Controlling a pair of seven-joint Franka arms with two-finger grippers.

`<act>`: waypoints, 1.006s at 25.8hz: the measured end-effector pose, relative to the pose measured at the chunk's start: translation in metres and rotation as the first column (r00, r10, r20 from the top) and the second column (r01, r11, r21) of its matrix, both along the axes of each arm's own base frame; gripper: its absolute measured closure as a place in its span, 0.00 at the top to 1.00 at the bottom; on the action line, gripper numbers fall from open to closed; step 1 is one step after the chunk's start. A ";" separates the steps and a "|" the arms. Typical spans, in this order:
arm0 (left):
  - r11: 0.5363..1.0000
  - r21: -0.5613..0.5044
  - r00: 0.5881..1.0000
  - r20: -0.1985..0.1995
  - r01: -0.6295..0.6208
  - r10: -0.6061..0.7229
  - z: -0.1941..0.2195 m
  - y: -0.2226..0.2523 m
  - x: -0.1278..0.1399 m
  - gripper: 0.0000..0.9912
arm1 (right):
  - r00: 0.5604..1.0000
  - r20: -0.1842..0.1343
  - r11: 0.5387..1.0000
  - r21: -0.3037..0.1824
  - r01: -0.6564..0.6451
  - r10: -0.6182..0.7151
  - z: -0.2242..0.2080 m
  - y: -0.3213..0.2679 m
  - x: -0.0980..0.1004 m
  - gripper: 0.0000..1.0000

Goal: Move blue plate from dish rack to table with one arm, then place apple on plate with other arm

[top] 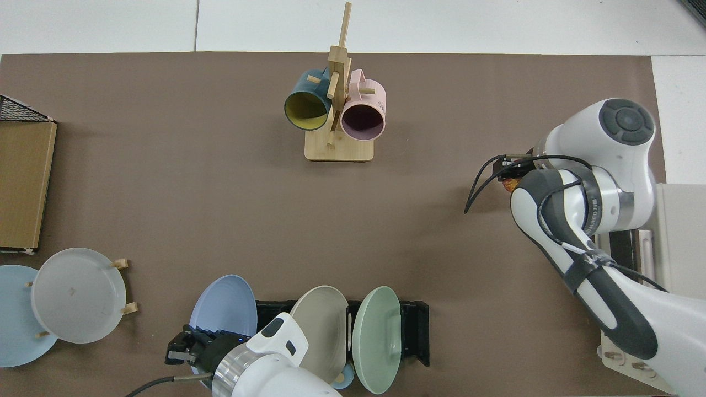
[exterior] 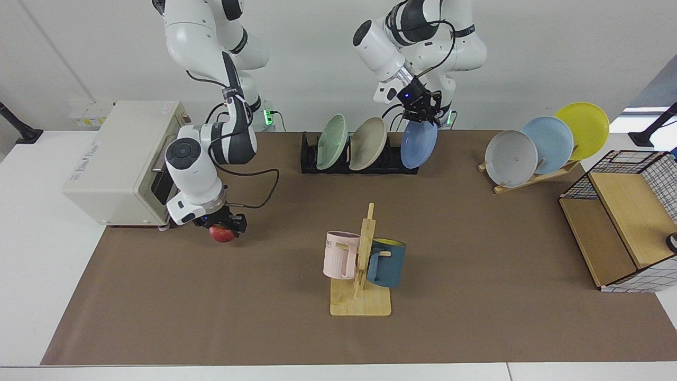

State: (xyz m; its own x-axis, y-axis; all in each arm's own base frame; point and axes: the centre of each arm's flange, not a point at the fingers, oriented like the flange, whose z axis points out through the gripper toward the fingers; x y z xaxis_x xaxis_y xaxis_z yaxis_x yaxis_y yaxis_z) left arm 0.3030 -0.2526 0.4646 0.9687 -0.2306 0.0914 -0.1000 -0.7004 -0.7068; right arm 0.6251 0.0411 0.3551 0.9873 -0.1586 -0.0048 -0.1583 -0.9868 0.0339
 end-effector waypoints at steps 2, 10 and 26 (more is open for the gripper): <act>1.000 0.007 1.000 -0.004 0.002 -0.002 0.014 -0.002 0.001 0.06 | 1.000 -0.008 1.000 -0.006 0.000 0.000 0.025 -0.001 0.000 0.73; 0.998 -0.034 0.999 0.017 -0.043 0.044 0.064 0.014 0.039 0.06 | 1.000 0.006 1.000 -0.010 -0.013 0.013 0.119 -0.008 -0.023 0.73; 0.772 -0.584 0.967 -0.129 -0.252 0.218 0.061 0.091 0.232 0.06 | 0.999 -0.028 1.000 -0.011 -0.024 0.023 0.118 -0.010 -0.048 0.73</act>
